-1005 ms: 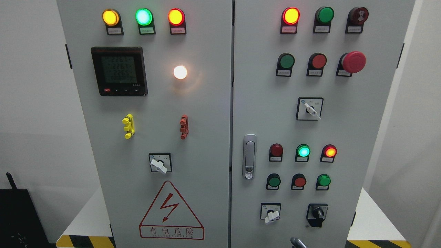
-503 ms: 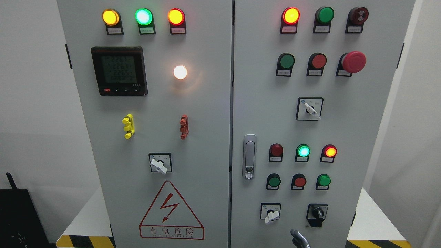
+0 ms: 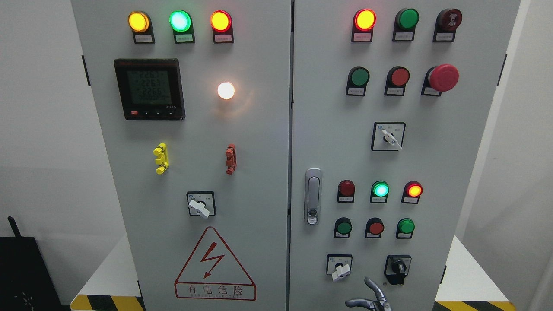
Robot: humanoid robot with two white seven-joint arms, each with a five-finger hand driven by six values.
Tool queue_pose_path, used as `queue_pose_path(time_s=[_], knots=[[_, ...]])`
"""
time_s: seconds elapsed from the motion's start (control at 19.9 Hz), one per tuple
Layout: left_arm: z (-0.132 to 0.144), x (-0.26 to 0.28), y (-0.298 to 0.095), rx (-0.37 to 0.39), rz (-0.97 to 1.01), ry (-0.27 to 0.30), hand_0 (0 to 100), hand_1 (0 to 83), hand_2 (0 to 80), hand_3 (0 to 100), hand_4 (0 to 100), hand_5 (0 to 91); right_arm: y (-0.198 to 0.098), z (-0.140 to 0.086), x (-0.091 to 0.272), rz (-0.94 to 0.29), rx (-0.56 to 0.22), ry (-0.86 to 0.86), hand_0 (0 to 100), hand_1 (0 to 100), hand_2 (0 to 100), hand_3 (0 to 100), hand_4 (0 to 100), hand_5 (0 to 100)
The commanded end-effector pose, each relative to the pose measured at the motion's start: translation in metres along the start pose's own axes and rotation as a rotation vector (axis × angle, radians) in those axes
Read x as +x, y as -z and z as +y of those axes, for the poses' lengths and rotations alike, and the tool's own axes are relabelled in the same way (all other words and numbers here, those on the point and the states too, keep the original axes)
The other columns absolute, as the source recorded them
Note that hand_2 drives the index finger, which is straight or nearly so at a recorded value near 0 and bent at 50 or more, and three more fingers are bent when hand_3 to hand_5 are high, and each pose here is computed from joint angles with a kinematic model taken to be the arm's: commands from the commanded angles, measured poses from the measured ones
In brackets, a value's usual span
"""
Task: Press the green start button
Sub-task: 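Raise the right hand up toward the green push button on the lower row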
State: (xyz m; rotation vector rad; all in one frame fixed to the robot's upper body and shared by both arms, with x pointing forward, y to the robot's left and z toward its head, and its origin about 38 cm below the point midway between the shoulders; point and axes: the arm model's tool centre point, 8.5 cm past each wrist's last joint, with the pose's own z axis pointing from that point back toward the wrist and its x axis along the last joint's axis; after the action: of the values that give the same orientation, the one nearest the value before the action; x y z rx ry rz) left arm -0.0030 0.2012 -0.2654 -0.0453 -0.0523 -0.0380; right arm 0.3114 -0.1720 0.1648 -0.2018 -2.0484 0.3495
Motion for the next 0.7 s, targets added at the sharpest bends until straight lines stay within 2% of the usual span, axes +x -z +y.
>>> queue_pose_path(time_s=[0.0, 0.2, 0.65], knots=[[0.0, 0.001, 0.0, 0.0, -0.001, 0.0, 12, 55.6, 0.0, 0, 0, 0.0, 0.009, -0.014, -0.003, -0.025, -0.011, -0.262, 44, 32, 0, 63, 62, 51], [0.0, 0.001, 0.0, 0.0, -0.001, 0.0, 12, 55.6, 0.0, 0, 0, 0.0, 0.016, -0.022, -0.004, -0.034, -0.019, -0.371, 49, 31, 0, 63, 63, 55], [0.0, 0.0, 0.0, 0.0, 0.001, 0.0, 12, 55.6, 0.0, 0, 0, 0.0, 0.039, -0.024, 0.0, -0.066, 0.001, -0.591, 53, 33, 0, 65, 64, 59]])
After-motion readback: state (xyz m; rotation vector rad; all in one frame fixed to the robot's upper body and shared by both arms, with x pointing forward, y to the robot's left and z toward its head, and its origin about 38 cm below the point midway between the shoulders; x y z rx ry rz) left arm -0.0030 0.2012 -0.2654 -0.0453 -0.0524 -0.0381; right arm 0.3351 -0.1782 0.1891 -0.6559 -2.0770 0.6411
